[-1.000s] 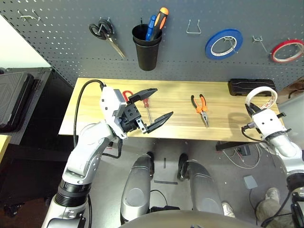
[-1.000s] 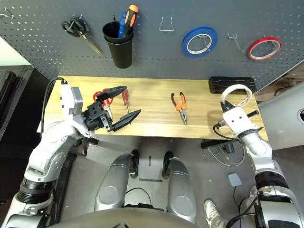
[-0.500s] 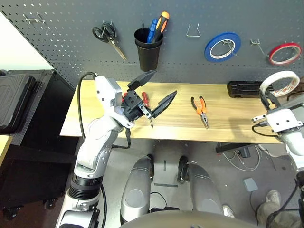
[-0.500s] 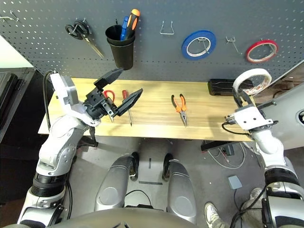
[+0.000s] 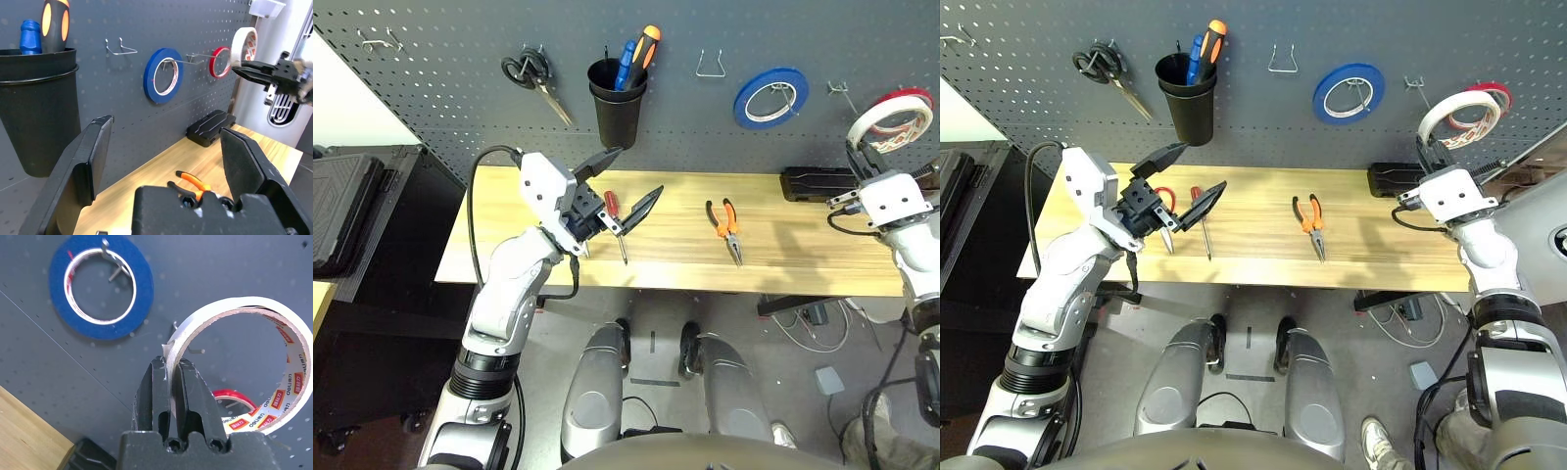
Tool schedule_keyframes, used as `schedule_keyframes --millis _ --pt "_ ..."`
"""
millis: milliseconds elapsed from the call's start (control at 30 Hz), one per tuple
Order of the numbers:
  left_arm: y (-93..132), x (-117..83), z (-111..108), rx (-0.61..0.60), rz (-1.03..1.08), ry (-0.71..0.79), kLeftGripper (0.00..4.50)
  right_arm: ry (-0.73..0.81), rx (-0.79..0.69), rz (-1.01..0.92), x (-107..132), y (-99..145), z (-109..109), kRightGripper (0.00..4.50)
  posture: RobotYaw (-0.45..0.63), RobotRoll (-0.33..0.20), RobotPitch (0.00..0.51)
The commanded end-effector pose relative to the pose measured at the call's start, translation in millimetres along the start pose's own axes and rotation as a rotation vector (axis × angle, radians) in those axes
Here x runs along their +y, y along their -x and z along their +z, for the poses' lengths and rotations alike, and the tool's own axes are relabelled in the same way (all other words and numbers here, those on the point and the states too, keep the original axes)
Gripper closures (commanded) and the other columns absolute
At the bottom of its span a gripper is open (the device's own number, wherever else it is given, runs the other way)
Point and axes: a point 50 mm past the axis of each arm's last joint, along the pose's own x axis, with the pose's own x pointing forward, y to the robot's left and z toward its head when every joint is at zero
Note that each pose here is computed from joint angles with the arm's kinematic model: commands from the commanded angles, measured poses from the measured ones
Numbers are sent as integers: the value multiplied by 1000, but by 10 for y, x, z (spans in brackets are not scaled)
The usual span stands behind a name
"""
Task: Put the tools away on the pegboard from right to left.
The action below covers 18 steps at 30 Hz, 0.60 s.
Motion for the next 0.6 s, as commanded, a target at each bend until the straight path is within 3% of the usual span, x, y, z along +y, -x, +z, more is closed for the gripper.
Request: schedule_keyframes --millis 33,367,600 --pt "-12 -2 -65 32 7 -6 0 -42 92 48 74 -94 -72 4484 201 0 206" --pt "-25 24 -107 50 14 -28 0 -99 202 84 166 -529 29 4484 217 0 211" --pt "-20 18 -84 40 15 -28 0 -122 137 54 225 -548 96 2181 226 0 215"
